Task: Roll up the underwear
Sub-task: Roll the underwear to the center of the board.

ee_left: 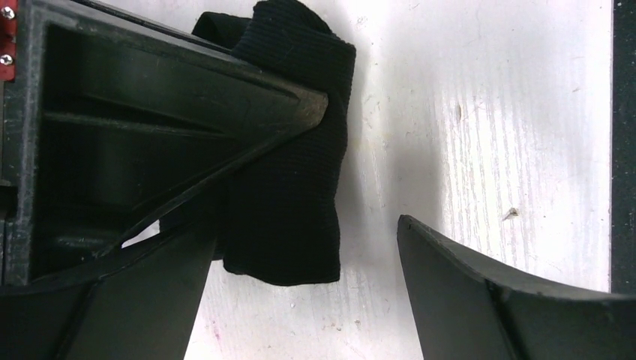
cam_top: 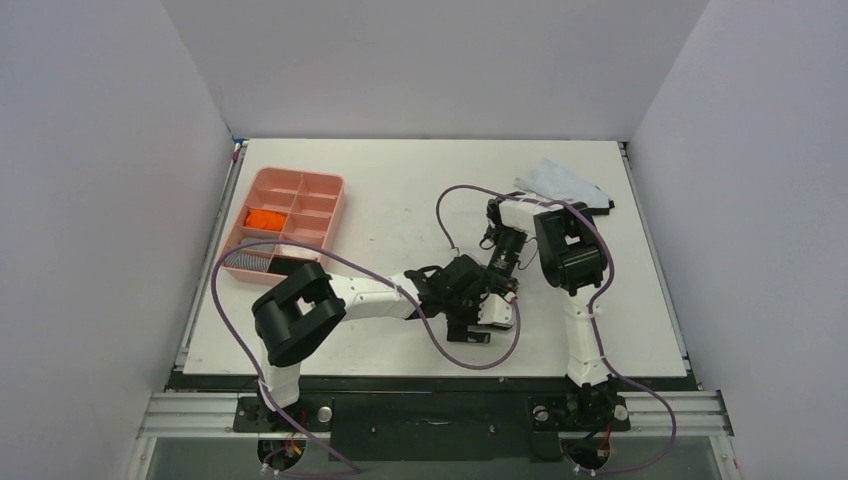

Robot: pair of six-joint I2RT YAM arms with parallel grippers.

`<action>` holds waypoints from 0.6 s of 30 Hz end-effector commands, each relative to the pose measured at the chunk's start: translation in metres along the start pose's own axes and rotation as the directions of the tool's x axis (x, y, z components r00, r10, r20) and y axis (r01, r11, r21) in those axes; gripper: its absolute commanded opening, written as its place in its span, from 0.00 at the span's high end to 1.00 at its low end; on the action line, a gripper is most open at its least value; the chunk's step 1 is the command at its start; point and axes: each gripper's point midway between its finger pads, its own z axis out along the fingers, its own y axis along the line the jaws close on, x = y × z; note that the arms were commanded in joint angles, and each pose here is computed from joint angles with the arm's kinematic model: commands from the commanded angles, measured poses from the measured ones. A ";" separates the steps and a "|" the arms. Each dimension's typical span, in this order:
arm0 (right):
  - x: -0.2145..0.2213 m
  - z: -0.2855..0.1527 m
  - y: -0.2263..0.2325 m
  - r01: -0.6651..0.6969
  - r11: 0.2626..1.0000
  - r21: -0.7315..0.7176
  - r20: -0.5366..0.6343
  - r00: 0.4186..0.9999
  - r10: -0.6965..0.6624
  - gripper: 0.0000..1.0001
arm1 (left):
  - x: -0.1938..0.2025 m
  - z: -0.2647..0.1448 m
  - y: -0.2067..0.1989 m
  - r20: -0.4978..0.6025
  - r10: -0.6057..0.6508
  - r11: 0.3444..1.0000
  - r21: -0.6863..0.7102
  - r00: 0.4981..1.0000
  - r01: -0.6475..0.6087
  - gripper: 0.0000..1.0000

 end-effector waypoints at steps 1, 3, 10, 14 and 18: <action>-0.010 0.008 -0.042 0.109 0.987 0.116 -0.027 0.994 -0.107 1.00 | -0.022 0.010 0.021 0.052 0.037 0.998 -0.049 0.998 -0.035 0.16; -0.010 0.008 -0.042 0.108 0.987 0.116 -0.027 0.994 -0.106 1.00 | -0.022 0.014 0.019 0.056 0.021 0.999 -0.039 0.998 -0.019 0.23; -0.010 0.008 -0.041 0.110 0.987 0.114 -0.023 0.994 -0.109 1.00 | -0.016 0.026 0.011 0.069 -0.048 0.999 -0.015 0.996 0.049 0.46; -0.011 0.007 -0.041 0.110 0.987 0.116 -0.018 0.994 -0.108 1.00 | -0.015 0.033 0.010 0.085 -0.089 0.996 -0.016 0.992 0.091 0.63; -0.012 0.007 -0.043 0.106 0.986 0.126 -0.010 0.994 -0.106 0.99 | -0.010 0.039 0.002 0.072 -0.120 0.993 0.017 0.990 0.119 0.87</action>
